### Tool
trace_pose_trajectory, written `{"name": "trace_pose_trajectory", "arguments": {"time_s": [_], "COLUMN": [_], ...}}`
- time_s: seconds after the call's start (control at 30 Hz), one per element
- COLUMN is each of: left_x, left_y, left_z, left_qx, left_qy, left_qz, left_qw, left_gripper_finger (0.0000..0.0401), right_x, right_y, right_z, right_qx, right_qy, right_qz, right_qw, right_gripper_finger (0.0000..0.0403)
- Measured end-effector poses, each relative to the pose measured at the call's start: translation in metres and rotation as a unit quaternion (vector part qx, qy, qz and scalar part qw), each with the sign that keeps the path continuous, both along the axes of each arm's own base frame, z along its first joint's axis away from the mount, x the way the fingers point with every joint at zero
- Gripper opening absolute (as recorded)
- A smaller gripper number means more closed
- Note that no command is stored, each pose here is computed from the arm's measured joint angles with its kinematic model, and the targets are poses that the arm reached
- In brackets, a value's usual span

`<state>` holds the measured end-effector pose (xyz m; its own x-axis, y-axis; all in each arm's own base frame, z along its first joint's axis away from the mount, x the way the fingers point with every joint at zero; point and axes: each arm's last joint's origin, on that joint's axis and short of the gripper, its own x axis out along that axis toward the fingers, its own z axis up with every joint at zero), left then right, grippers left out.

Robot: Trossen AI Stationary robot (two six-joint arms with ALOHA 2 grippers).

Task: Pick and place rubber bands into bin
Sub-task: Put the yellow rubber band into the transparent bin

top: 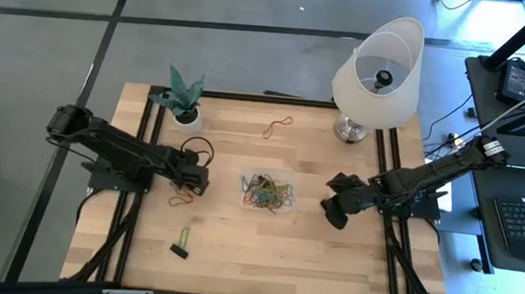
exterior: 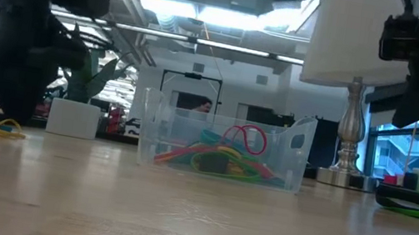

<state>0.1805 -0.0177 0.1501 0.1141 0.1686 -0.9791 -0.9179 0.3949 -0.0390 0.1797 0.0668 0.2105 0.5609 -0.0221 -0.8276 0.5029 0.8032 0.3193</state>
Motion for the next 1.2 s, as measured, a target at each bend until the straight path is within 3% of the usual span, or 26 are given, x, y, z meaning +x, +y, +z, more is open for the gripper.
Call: {"name": "trace_pose_trajectory", "arguments": {"time_s": [0.2, 0.37, 0.57, 0.8, 1.03, 1.2], "left_x": [0.005, 0.016, 0.031, 0.047, 0.06, 0.065], "left_y": [-0.002, -0.003, -0.005, -0.009, -0.02, -0.022], "left_z": [-0.008, 0.003, 0.025, 0.073, 0.13, 0.163], "left_qx": [-0.009, -0.012, -0.011, 0.003, 0.065, 0.095], "left_qy": [0.024, 0.003, -0.022, -0.034, -0.079, -0.119], "left_qz": [0.002, -0.011, -0.04, -0.089, -0.174, -0.203], "left_qw": [1.0, 1.0, 0.999, 0.995, 0.979, 0.967], "left_gripper_finger": [0.008, 0.0014, 0.0004, 0.0003, 0.0003, 0.0003], "right_x": [0.0, 0.0, 0.0, 0.0, 0.0, 0.0], "right_y": [0.0, 0.0, 0.0, 0.0, 0.0, 0.0], "right_z": [0.0, 0.0, 0.0, 0.0, 0.0, 0.0], "right_qx": [-0.003, -0.009, -0.016, -0.024, -0.027, -0.033], "right_qy": [0.0, 0.001, 0.001, 0.002, 0.002, 0.002], "right_qz": [0.004, 0.014, 0.023, 0.035, 0.039, 0.048], "right_qw": [1.0, 1.0, 1.0, 0.999, 0.999, 0.998], "right_gripper_finger": [0.0032, 0.0032, 0.0032, 0.0032, 0.0032, 0.0032]}}
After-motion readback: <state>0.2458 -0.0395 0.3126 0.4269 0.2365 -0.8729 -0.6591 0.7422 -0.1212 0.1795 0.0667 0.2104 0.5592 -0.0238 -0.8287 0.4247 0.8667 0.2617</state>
